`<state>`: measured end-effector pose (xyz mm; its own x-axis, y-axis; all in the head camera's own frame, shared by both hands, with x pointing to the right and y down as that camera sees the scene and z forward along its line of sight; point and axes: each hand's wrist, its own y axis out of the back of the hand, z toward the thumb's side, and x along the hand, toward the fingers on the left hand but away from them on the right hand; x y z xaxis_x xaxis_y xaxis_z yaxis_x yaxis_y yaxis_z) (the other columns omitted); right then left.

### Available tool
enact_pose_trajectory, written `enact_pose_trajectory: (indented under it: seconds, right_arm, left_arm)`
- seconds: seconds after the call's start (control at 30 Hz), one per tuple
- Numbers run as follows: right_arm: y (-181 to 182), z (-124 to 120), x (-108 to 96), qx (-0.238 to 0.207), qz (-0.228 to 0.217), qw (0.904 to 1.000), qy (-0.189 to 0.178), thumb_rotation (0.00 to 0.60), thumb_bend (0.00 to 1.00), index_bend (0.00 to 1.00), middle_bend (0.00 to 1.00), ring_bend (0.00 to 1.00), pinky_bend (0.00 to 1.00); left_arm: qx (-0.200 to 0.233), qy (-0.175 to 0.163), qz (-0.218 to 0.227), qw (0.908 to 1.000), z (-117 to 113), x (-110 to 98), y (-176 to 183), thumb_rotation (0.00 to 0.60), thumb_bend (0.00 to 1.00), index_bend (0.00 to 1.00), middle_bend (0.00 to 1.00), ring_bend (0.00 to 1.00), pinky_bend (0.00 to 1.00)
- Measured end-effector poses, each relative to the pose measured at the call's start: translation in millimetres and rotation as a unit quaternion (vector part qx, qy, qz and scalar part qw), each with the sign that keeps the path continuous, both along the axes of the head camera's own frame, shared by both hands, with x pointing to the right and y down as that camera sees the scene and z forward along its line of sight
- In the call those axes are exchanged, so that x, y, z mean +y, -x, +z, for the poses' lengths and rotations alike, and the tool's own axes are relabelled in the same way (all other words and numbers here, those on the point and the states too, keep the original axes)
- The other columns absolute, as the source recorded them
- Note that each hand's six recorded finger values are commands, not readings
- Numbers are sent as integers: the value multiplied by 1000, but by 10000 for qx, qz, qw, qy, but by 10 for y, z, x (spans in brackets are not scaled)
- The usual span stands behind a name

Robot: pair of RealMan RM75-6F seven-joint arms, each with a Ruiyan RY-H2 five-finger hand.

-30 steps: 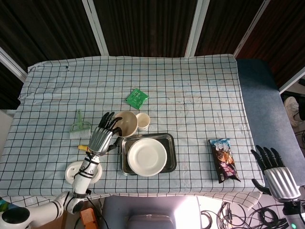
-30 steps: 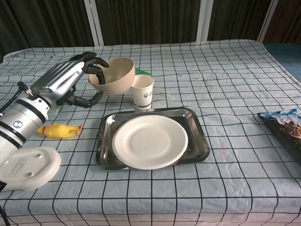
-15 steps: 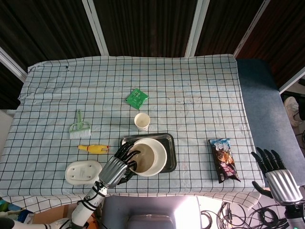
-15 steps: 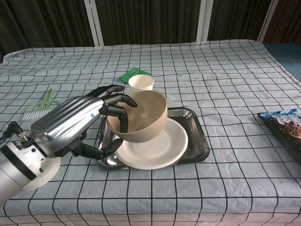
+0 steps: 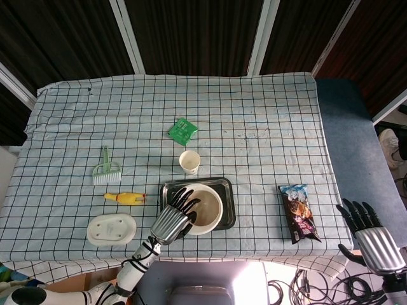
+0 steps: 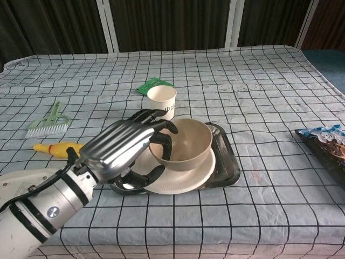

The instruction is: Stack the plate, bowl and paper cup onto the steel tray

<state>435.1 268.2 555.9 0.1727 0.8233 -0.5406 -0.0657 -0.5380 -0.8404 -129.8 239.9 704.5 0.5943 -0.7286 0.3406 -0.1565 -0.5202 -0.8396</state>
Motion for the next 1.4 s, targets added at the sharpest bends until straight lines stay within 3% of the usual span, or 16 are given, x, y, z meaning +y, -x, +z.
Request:
enact_pose_trajectory:
  seconds: [0.13,0.3,0.4,0.7,0.8,0.93,1.1,1.4]
  right_arm:
    - [-5,-5,5,1,-3,10000,2,600,161,0,0,0,0]
    - [5,-35,15,-43,-19,10000,-50,600,161,0,0,0,0]
    - [9,-49,21,-52,-24,9999,-84,600,161,0,0,0,0]
    - [24,-72,-31,-158,-8,9996,-227,600,161,0,0,0,0]
    - [51,-64,-105,-251,-10,9992,-307,600,161,0,0,0,0]
    - [167,-3,-267,-399,-83,9985,-376,600,161,0,0,0,0]
    - [430,183,-616,-486,-240,9977,-402,600,161,29,0,0,0]
    - [1351,806,-1512,-387,-510,9967,-507,600,182,206,0,0,0]
  left_arm:
    - [-133,-15,50,9999,59,-21,20,600,421,595,200,11,0]
    - [-249,-200,82,9995,55,-72,56,600,404,145,173,0,0]
    - [-198,-236,68,9995,30,-97,59,600,403,15,167,0,0]
    - [-175,-236,162,9994,-95,-125,208,600,402,0,88,0,0]
    - [-355,-395,138,9985,-215,-205,475,600,401,0,70,0,0]
    - [-864,-932,-184,9917,-497,-376,1109,600,400,0,61,0,0]
    - [-1403,-1305,-905,9773,-886,-363,1979,600,399,0,52,0,0]
    - [-1356,-862,-1840,9697,-1087,12,2872,600,399,0,38,0,0]
